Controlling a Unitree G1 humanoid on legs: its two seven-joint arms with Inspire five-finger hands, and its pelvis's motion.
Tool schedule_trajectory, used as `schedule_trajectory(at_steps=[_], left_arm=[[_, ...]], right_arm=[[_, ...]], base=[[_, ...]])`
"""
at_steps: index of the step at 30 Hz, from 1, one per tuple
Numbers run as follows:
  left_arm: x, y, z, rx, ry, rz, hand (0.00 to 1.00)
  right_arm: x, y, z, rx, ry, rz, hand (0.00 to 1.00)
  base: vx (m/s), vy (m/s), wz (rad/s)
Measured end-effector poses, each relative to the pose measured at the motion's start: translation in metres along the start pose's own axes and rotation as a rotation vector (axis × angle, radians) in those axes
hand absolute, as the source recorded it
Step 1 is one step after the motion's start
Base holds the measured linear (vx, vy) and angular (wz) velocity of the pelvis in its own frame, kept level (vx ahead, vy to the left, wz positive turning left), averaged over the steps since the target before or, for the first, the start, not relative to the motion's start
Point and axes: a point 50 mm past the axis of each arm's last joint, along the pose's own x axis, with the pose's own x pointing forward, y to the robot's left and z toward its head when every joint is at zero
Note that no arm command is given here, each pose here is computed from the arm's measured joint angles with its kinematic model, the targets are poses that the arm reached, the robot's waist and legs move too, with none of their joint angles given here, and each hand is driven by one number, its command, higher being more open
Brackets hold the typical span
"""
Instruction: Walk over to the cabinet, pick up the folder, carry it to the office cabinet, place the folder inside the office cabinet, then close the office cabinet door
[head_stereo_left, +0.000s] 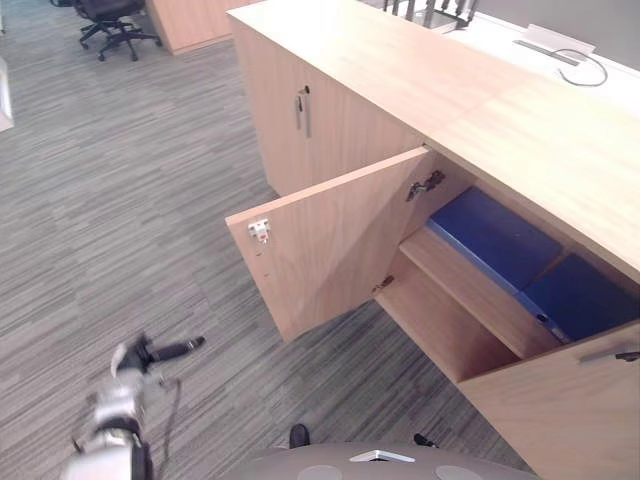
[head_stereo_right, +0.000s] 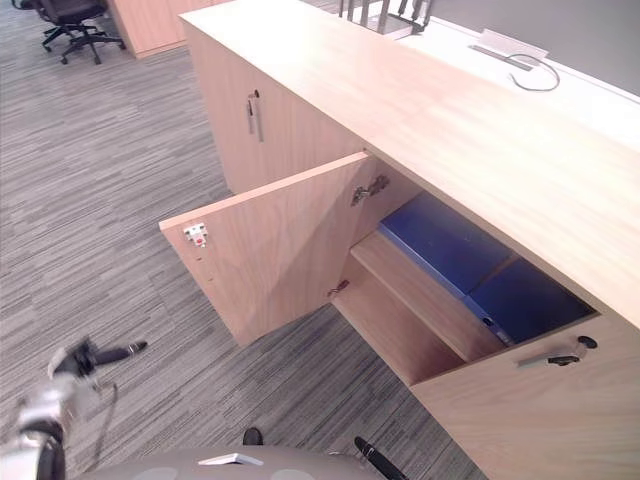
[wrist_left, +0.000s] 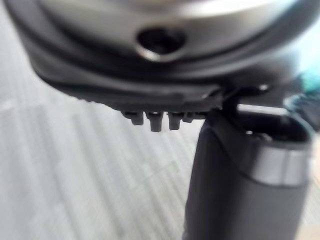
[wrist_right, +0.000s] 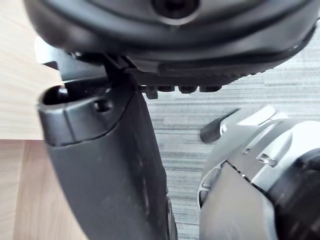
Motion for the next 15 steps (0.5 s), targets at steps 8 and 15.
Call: schedule_trajectory(at_steps=[8, 15], left_arm=[[0.000, 0.012, 0.146, 0.585, -0.379, 0.153, 1.00], [-0.004, -0.028, 0.159, 0.991, -0.485, 0.106, 1.00]], right_arm=[[-0.001, 0.004, -0.007, 0.062, 0.018, 0.055, 1.00], [-0.002, -0.005, -0.015, 0.099, 0.028, 0.029, 1.00]], base=[[-0.01, 0.001, -0.35], [-0.04, -0.031, -0.28]])
